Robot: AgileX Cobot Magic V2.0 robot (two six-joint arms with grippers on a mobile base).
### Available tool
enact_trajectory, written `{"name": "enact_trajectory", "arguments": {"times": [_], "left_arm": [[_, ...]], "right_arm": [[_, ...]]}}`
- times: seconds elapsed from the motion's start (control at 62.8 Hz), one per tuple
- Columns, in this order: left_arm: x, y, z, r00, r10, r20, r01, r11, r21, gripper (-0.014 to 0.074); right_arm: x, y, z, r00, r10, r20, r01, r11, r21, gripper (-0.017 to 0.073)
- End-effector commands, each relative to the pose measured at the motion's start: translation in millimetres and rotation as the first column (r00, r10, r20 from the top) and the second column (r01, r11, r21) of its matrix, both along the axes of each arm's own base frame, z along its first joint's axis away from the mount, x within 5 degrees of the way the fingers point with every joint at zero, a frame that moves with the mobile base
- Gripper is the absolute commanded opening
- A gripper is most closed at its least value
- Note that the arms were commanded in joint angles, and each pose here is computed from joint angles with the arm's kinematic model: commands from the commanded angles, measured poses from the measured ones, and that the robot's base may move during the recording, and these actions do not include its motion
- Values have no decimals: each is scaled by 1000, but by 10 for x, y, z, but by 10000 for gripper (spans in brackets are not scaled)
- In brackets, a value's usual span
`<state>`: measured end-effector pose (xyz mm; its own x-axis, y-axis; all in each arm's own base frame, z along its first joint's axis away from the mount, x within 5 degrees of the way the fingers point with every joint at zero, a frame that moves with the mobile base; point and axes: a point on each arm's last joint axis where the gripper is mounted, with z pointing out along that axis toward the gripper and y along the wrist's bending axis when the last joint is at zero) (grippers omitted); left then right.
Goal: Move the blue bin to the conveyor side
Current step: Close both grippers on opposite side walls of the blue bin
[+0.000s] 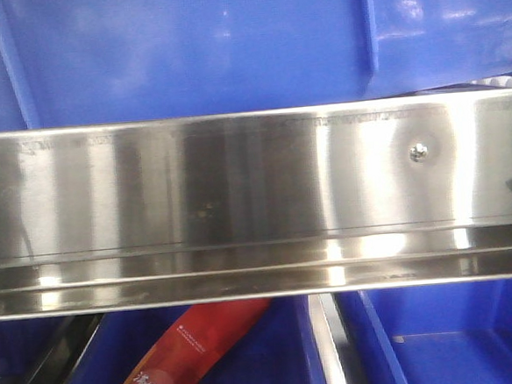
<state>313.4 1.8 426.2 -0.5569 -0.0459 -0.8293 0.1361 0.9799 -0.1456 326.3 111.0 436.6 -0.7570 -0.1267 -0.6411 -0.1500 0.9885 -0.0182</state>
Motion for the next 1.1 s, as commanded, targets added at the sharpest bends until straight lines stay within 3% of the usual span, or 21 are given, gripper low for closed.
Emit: {"name": "enact_trajectory", "arguments": {"times": [0.0,0.302,1.082], "left_arm": [[-14,-12,45,1000,2,15,-1,1000,-17,-12],[-14,-12,45,1000,2,15,-1,1000,-17,-12],[-17,-15,34,1000,-3,3,3,1000,-17,-12]], "right_arm": [[3,-8,9,1000,-9,17,9,1000,-8,432],[-96,-37,117,999,-11,43,10,1000,17,421],[-123,-58,20,1000,-14,12,14,1000,-6,421]]}}
